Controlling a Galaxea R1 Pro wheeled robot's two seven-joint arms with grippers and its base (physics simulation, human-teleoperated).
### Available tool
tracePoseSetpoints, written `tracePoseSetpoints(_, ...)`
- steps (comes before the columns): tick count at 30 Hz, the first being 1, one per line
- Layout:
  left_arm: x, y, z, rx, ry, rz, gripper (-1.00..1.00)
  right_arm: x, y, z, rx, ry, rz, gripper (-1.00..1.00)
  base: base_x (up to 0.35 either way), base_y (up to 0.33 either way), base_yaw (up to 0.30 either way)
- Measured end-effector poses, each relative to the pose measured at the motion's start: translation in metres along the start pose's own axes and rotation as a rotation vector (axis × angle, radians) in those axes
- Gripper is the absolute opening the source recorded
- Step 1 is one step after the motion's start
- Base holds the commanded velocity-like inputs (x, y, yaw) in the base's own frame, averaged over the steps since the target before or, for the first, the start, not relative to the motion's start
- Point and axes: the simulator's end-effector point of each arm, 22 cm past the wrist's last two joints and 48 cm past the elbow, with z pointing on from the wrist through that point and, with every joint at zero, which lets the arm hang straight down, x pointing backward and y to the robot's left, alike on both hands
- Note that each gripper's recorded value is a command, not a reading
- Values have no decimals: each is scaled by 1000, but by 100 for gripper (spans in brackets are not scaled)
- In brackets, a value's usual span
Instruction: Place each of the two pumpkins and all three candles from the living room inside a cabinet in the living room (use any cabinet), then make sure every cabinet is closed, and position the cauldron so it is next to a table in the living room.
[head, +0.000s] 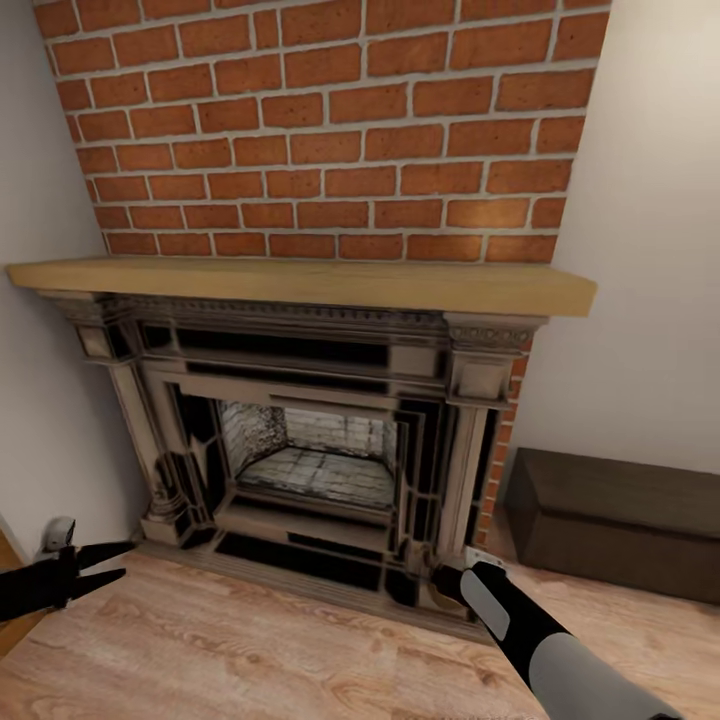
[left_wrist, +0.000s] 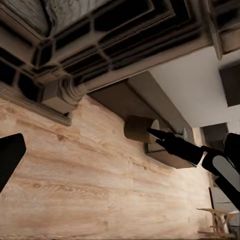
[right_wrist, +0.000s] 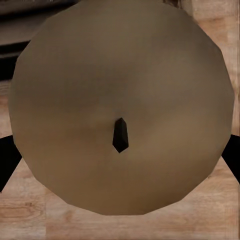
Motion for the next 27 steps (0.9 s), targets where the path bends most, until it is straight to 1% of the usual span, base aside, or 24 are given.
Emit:
tracePoseSetpoints(4,12,31,21,-129,9,-20,100,5,-3,2,3,6,-8,-100,0,0,-273)
tracePoseSetpoints(7,15,49,23,-212,10,-23,100,6,-5,2,8,6,-9,-100,0,0,-273)
tracePoseSetpoints(9,17,58,24,-250,11,-24,100,6,-5,2,7,4,-8,-100,0,0,-273)
tracePoseSetpoints(13,31,82,37,-354,19,-41,100,6,-6,3,9,2,-8,-100,0,0,-273)
tracePoseSetpoints(15,42,96,47,-416,27,-53,100,10,-8,3,14,4,-13,-100,0,0,-273)
tracePoseSetpoints(17,50,109,52,-475,27,-55,100,11,-10,4,18,0,-17,-100,0,0,-273)
tracePoseSetpoints(19,53,124,55,-551,15,-37,100,14,-16,6,33,-3,-21,-100,0,0,-273)
tracePoseSetpoints(21,59,141,59,-638,3,-8,100,24,-30,11,67,-2,-27,-100,0,0,-273)
tracePoseSetpoints(24,75,150,75,-695,17,12,100,32,-43,15,97,-8,-22,-100,0,0,-273)
tracePoseSetpoints(27,93,156,93,-728,31,43,100,40,-54,18,121,-6,-18,-100,0,0,-273)
